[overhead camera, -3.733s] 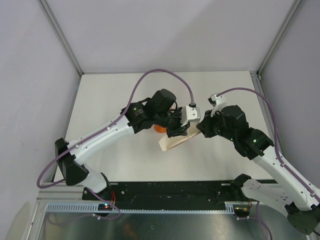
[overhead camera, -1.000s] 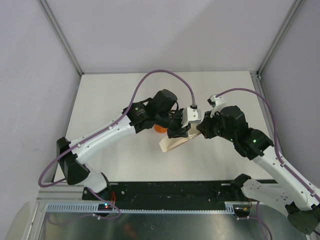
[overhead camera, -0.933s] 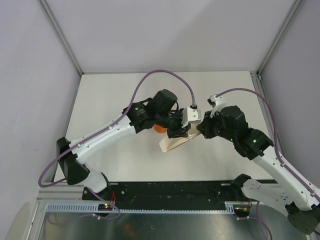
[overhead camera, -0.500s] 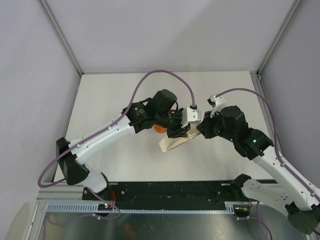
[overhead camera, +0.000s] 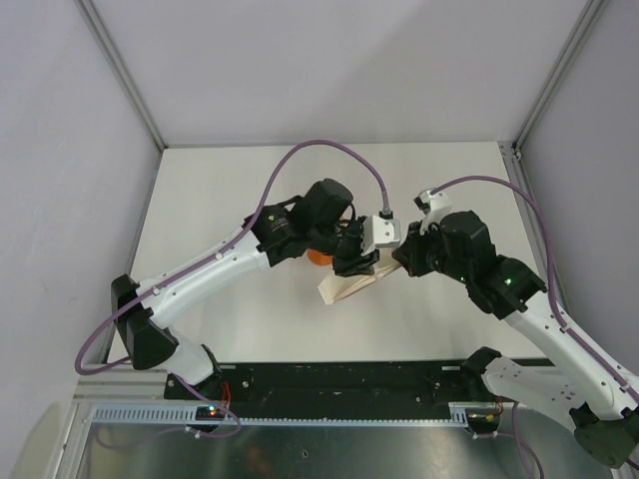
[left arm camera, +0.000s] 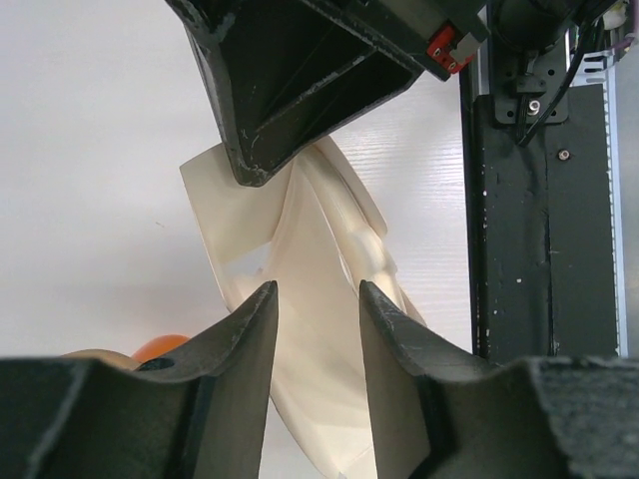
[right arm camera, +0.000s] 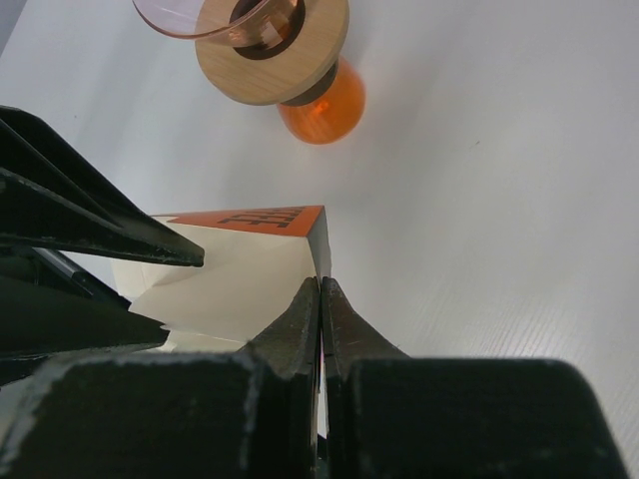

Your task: Place the coffee filter in the dripper

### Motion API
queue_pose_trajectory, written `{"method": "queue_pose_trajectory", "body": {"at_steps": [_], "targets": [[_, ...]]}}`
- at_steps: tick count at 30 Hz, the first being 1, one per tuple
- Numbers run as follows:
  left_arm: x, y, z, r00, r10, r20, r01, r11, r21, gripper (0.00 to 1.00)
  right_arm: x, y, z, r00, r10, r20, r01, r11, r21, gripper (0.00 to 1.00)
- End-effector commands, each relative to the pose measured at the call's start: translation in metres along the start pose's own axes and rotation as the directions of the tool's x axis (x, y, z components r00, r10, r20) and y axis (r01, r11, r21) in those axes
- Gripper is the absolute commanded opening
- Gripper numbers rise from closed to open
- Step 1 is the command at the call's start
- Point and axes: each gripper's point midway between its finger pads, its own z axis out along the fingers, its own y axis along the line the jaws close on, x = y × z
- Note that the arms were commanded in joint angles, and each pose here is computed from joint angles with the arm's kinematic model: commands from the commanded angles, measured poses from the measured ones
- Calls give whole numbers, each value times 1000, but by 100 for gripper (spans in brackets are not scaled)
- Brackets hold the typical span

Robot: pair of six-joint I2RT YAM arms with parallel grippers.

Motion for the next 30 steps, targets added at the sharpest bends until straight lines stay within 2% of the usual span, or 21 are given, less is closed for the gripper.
{"method": "queue_pose_trajectory", "body": {"at_steps": [1,11,23,30], "targets": [[-5,-2,-8,998,52,19,-52,999,-15,43,-25,10,-7,997,-13,73,15,1000,-26,0],[-6,4,3,1000,-26,4,26,999,-23,36,-26,10,-8,997,-11,77,13,999,-29,0],[-8,-11,13,997,-74,6,74,997,36,36,-26,8,-8,997,-2,80,3,1000,-13,0],[-8,-1,21,996,-86,-9,86,996,-24,23,-24,3,-3,996,55,71,-57,998,19,0]]}}
